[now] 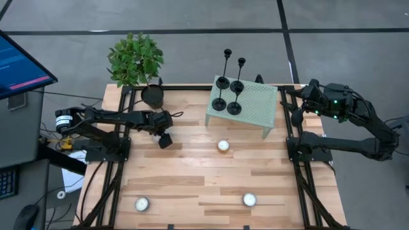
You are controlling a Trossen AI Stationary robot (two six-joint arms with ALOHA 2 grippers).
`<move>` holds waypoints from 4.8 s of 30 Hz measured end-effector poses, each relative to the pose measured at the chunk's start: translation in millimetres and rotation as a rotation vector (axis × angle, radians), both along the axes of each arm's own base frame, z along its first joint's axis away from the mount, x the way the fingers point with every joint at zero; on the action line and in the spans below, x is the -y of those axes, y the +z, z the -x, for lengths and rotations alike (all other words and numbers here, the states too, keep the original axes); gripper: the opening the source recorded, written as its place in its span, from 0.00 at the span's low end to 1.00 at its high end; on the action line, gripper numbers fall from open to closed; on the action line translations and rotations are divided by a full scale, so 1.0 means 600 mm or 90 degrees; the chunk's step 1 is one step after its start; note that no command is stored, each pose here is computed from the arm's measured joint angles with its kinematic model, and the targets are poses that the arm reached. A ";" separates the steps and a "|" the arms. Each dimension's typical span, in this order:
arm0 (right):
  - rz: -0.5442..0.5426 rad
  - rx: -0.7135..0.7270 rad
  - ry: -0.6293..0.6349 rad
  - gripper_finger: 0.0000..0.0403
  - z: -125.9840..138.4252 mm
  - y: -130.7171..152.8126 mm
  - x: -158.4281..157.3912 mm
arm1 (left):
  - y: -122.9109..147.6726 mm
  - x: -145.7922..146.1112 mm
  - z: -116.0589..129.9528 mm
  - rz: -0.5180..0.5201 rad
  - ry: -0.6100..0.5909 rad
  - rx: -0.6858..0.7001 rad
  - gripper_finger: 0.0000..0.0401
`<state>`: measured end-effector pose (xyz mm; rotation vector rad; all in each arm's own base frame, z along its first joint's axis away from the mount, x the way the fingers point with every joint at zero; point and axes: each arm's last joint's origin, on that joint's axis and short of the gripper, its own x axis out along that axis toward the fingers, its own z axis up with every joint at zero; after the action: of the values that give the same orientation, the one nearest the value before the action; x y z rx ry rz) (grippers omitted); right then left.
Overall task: Pick & Place candle stick holders
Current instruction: Move the blue scented candle to the center of the table
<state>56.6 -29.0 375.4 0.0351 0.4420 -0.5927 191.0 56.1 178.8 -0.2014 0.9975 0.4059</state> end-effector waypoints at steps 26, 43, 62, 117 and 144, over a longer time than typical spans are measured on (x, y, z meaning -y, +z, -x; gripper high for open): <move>-0.001 0.000 0.019 0.62 -0.001 0.000 -0.001 | 0.107 0.043 0.074 0.146 0.049 -0.015 0.63; 0.010 -0.001 0.024 0.62 -0.002 0.002 -0.001 | 0.071 0.038 0.051 0.180 0.055 -0.041 0.81; 0.015 0.010 0.024 0.62 -0.003 0.004 0.000 | 0.070 0.016 0.029 0.190 0.112 -0.153 0.94; -0.013 0.004 0.012 0.62 -0.001 -0.001 -0.001 | 0.009 0.028 0.053 0.213 0.107 -0.217 0.95; -0.003 -0.001 0.016 0.62 -0.001 0.000 -0.001 | -0.017 0.040 0.057 0.225 0.123 -0.210 0.85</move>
<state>57.3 -28.5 375.3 0.0342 0.4442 -0.5668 157.0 31.9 168.8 -0.5664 1.3791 0.4445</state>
